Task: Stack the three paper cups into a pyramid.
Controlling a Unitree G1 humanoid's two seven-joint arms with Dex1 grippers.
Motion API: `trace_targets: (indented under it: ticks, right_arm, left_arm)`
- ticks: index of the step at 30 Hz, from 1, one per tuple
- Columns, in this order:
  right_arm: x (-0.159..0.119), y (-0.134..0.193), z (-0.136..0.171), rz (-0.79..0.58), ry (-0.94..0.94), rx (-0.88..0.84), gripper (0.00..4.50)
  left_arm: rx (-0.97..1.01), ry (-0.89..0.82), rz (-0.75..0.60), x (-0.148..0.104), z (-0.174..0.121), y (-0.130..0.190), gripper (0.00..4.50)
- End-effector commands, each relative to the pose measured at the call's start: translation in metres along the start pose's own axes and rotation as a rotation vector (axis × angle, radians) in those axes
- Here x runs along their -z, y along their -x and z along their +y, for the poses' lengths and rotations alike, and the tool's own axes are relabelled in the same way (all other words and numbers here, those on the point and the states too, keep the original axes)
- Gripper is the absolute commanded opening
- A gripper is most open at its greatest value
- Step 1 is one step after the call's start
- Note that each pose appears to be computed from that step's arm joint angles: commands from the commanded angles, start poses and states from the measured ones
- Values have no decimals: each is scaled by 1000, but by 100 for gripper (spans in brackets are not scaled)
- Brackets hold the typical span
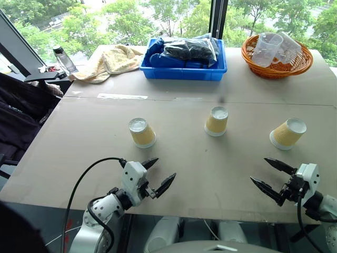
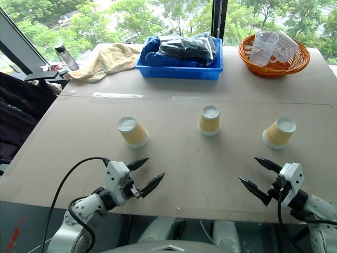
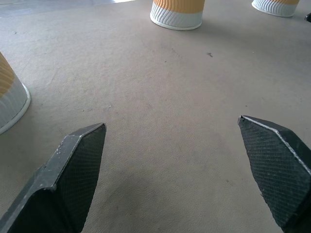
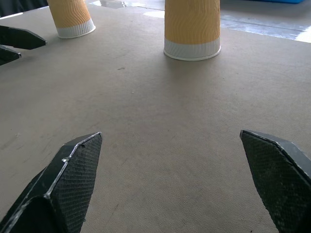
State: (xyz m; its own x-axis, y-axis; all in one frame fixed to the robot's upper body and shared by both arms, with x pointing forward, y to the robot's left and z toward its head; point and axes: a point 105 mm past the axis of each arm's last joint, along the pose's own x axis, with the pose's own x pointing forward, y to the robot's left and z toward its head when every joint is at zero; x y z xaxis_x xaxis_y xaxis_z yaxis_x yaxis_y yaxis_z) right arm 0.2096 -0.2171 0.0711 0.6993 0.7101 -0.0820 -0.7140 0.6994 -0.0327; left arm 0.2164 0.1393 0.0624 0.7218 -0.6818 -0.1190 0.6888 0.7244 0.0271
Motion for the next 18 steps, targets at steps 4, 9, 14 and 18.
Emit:
trace_targets:
  ticks: [4, 9, 14, 18]
  right_arm:
    - [-5, 3, -2, -9, 18, 7, 449]
    - [-4, 1, -1, -5, 19, -5, 449]
    - [-4, 0, 0, -10, 20, -7, 449]
    - [-3, -1, 0, -4, 23, -13, 449]
  left_arm:
    - [-5, -15, -40, -8, -1, 3, 450]
    - [-14, -23, -36, -8, -1, 7, 450]
    - [-1, 37, -42, -11, -1, 9, 450]
    - [-9, 17, -45, -13, 1, 10, 450]
